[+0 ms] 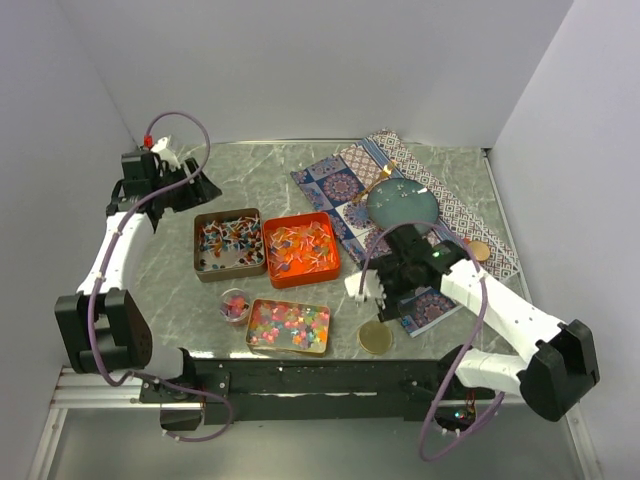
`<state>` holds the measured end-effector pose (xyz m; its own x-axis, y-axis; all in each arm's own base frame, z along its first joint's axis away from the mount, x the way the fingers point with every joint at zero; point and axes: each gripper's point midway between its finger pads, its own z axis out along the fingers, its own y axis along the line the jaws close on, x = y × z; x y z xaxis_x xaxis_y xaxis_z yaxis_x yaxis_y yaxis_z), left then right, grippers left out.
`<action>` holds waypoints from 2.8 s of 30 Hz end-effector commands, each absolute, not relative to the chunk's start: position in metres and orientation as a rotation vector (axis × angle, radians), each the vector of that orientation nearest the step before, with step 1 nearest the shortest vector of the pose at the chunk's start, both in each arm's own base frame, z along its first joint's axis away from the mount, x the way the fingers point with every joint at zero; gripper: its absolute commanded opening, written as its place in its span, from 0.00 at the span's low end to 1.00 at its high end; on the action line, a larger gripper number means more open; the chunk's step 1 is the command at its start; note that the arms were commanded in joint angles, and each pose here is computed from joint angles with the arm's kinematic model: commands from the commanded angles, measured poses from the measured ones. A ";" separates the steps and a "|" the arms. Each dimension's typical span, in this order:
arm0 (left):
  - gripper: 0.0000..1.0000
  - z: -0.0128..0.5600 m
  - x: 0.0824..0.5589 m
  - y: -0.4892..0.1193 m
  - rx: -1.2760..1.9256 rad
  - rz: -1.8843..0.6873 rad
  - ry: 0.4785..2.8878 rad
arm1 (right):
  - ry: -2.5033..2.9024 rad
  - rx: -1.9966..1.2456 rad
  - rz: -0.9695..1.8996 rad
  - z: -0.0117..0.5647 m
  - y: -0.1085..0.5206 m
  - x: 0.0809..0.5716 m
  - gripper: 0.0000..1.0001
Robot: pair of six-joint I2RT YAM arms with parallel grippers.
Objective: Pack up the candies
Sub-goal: Adjust the storage box at the center of the board.
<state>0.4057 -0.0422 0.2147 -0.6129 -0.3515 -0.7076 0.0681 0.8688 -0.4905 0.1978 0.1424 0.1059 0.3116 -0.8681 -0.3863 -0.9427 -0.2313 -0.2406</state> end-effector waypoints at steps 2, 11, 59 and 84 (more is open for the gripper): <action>0.71 0.213 0.385 -0.041 -0.229 -0.597 2.147 | 1.136 -2.459 0.273 0.089 0.166 0.174 1.00; 0.71 0.209 0.374 -0.022 -0.274 -0.552 2.139 | 0.960 -2.644 0.416 0.049 0.172 0.141 1.00; 0.71 0.192 0.347 -0.006 -0.367 -0.535 2.128 | 1.724 -2.092 0.439 0.052 0.370 0.228 0.00; 0.72 0.211 0.360 -0.017 -0.310 -0.626 2.089 | 1.842 -1.786 0.545 0.148 0.359 0.332 0.01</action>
